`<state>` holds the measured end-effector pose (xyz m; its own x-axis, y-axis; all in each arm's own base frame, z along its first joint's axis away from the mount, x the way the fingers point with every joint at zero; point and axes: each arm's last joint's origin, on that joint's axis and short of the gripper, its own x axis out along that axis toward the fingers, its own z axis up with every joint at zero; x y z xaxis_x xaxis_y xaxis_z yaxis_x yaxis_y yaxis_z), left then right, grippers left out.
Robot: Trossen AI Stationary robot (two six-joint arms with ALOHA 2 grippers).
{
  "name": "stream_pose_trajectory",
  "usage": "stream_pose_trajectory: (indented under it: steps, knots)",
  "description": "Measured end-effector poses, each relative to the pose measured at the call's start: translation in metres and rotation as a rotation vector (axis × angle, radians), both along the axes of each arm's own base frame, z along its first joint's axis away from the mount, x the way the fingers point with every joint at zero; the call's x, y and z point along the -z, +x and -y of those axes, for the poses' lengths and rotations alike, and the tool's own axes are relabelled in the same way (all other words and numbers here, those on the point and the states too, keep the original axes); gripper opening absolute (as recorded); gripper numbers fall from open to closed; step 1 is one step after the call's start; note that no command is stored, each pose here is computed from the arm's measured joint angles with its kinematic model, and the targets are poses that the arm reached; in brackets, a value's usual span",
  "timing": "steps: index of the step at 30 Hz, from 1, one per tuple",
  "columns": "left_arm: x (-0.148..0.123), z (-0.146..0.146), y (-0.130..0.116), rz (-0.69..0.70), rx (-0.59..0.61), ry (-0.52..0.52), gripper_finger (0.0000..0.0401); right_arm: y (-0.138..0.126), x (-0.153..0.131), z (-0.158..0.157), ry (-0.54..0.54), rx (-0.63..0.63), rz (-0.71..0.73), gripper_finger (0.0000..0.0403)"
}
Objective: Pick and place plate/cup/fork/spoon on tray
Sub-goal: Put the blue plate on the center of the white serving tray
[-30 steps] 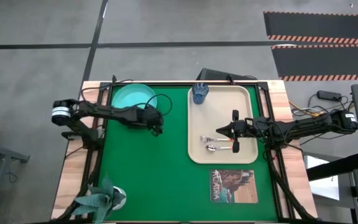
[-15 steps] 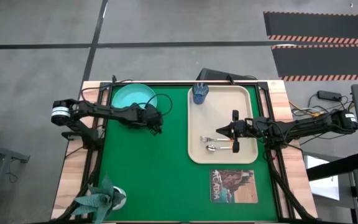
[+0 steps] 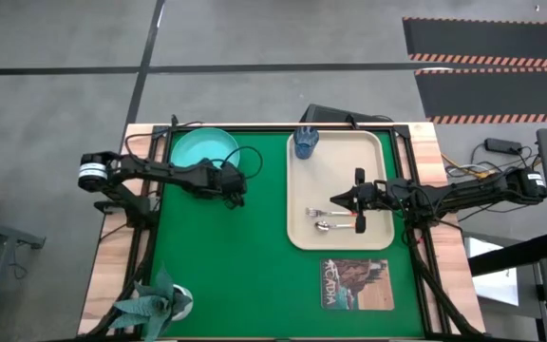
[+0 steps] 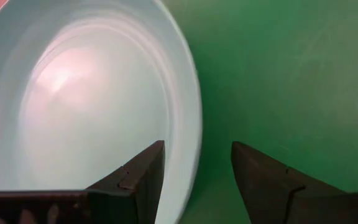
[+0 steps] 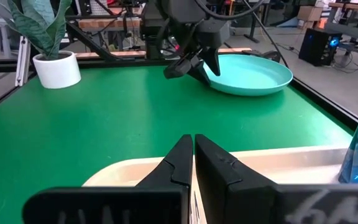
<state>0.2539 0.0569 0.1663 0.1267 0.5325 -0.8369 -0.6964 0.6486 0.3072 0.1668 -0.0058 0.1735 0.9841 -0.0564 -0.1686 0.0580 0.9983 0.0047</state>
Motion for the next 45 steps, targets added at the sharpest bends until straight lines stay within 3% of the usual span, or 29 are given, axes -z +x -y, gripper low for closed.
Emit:
stream_pose_trajectory:
  steps: [25, 41, 45]
  knots:
    - [0.009, -0.012, 0.005, 0.173, -0.046, 0.009, 0.0171, -0.002, 0.005, 0.0, -0.059, -0.019, -0.02, 0.0009]
    - [0.034, -0.014, 0.005, 0.085, -0.07, -0.013, 0.017, -0.004, 0.01, 0.0, -0.032, -0.015, -0.03, 0.0009]
    - [0.033, -0.014, 0.006, 0.09, -0.07, -0.013, 0.0153, -0.004, 0.01, 0.0, -0.034, -0.015, -0.03, 0.0009]
